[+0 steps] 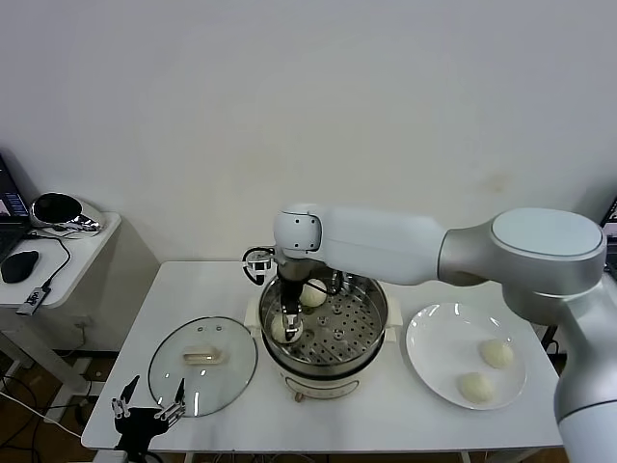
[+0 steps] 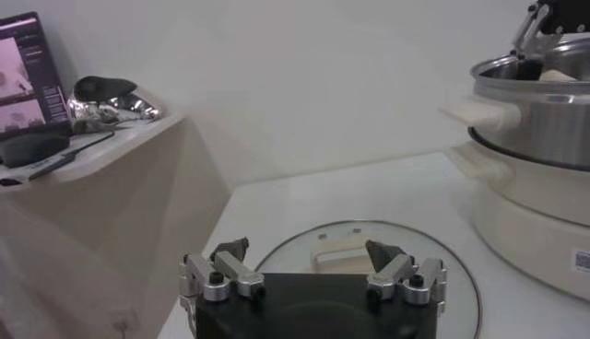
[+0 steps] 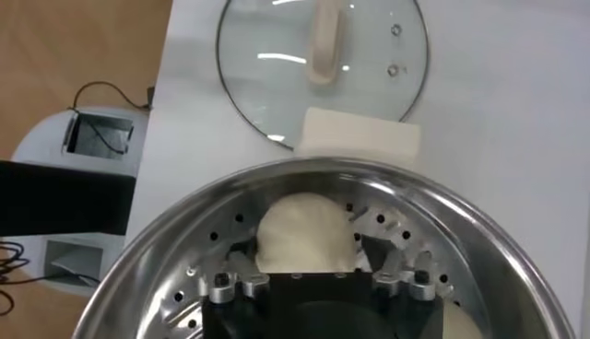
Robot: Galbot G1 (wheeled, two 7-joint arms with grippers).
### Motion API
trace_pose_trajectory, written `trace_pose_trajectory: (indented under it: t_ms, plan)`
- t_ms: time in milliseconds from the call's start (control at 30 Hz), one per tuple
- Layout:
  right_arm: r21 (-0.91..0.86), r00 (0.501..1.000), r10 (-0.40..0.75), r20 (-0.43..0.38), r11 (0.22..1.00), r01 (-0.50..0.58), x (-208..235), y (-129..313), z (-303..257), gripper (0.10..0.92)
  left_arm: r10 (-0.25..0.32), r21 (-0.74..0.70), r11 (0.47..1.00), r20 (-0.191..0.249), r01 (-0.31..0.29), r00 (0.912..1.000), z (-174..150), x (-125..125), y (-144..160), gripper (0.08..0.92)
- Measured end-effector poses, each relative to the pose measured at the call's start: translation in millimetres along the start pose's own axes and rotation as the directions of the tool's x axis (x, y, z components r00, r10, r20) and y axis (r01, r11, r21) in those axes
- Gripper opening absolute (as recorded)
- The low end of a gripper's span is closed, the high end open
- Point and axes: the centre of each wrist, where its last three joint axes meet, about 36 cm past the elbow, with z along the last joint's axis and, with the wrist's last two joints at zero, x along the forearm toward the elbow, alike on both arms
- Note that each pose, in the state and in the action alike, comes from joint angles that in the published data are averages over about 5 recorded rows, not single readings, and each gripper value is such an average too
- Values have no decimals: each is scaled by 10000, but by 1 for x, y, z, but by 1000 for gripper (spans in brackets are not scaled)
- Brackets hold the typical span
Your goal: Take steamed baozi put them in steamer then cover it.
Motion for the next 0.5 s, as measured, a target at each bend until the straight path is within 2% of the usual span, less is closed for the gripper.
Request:
trace_pose_trajectory:
  t_ms: [267,500]
  plan:
    - [136,9988,453,203,9989,-456,49,3,35,823,116,28,9999,28,-116,9999,-2,-1,-3,823]
    - [135,9957,837,409,9963,-843,100,17,108,823,281,63,9996,57,-281,9996,-6,-1,-1,823]
